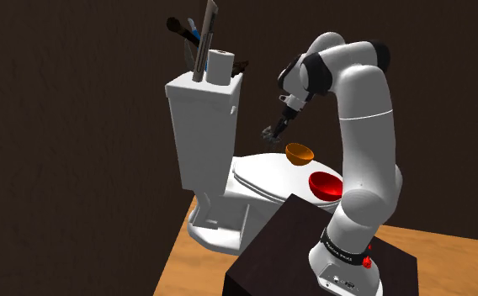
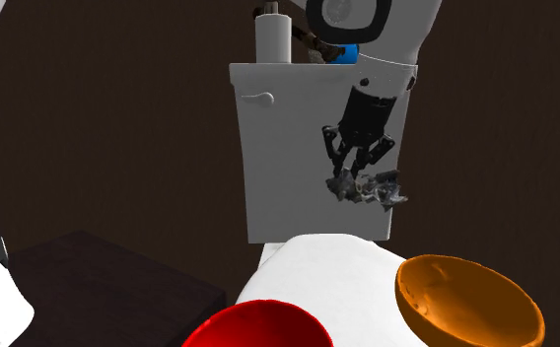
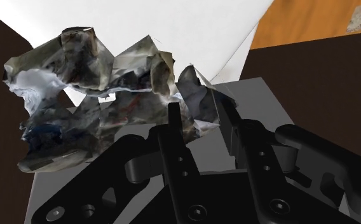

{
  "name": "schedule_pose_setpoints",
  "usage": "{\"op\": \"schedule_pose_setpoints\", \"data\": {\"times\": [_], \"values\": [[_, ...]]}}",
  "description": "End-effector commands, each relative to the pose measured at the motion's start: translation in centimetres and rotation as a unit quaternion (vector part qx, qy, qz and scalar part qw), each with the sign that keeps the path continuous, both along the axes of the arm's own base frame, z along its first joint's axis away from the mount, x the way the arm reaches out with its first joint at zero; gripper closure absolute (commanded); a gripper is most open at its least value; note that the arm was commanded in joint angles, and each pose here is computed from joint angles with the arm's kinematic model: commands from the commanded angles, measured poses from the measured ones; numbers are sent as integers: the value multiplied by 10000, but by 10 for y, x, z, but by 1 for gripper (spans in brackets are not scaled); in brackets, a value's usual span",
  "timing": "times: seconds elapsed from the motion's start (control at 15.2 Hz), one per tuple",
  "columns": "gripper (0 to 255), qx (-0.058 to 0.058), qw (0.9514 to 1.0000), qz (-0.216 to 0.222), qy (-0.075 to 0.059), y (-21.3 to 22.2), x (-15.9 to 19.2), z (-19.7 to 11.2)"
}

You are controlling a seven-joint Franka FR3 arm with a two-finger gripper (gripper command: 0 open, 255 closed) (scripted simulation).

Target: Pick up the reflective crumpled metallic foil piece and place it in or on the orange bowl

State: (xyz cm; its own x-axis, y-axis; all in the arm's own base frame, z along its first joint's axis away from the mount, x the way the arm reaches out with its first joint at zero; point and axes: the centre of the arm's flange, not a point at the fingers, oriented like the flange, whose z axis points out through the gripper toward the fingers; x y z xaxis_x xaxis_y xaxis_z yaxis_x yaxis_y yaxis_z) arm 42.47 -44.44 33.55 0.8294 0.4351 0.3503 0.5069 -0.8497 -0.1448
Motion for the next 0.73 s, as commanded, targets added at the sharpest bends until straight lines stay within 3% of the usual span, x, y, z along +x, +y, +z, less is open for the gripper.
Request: {"op": "schedule_pose_setpoints", "data": {"times": [0.0,0.2,0.66], "values": [[255,-1,10000,0,-1,0,-1,12],[255,-1,10000,0,-1,0,-1,25],[255,-1,10000,0,-1,-68,-61,44]]}}
